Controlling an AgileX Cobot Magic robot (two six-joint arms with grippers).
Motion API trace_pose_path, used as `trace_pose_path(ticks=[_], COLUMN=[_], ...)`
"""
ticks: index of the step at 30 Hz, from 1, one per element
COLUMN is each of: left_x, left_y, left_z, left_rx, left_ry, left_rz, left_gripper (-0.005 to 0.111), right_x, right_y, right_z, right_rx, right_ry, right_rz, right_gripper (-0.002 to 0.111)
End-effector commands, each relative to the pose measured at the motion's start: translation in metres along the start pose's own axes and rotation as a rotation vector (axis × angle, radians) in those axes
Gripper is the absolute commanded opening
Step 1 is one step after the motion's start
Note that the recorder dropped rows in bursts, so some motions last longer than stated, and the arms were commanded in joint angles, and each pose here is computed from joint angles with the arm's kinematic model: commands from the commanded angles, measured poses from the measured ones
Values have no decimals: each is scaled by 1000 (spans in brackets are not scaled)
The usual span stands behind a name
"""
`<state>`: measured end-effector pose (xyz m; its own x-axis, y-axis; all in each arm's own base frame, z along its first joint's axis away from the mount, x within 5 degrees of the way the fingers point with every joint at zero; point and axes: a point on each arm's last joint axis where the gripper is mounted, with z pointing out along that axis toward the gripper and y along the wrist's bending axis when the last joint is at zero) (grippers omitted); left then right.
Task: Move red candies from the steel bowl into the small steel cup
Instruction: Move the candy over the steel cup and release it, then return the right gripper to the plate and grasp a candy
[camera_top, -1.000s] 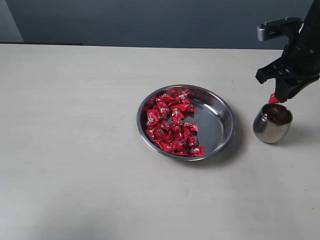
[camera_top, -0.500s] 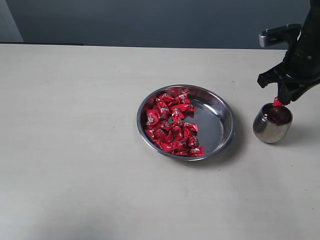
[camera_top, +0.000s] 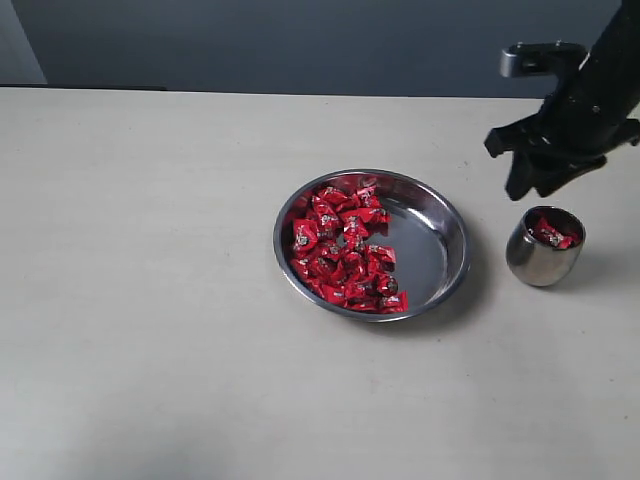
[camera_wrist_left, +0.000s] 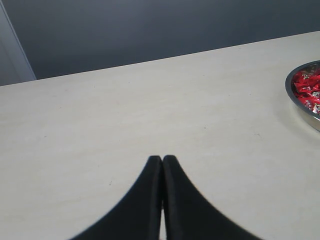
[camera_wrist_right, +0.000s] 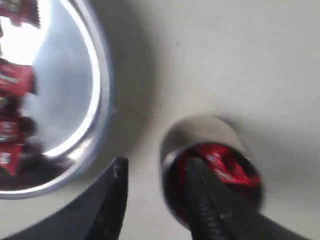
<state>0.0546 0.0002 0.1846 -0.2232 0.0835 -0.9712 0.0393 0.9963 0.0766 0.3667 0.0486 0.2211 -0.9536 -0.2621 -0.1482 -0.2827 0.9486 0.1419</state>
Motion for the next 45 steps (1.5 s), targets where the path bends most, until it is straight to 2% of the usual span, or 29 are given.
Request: trace_pose_path(ticks=[1, 6, 11, 22, 41, 44, 45], left_x=[-1, -1, -1, -1, -1, -1, -1], left_y=[-1, -1, -1, -1, -1, -1, -1], left_z=[0, 0, 0, 0, 0, 0, 0], left_rx=[10, 10, 10, 10, 10, 10, 10], left_ry=[-11, -11, -11, -11, -11, -11, -11], left_rz=[-2, -2, -2, -2, -2, -2, -2], left_gripper=[0, 0, 0, 0, 0, 0, 0], right_x=[-11, -18, -21, -23, -23, -23, -22], right_y=[43, 81, 98, 95, 97, 97, 97], right_z=[3, 17, 51, 107, 130, 130, 130], right_rx=[-180, -126, -108, -124, -159, -160, -159], right_ry=[-100, -140, -87, -16, 2, 5, 6], right_rz=[-154, -296, -359, -325, -298, -299, -300], right_gripper=[38, 38, 38, 38, 38, 31, 18])
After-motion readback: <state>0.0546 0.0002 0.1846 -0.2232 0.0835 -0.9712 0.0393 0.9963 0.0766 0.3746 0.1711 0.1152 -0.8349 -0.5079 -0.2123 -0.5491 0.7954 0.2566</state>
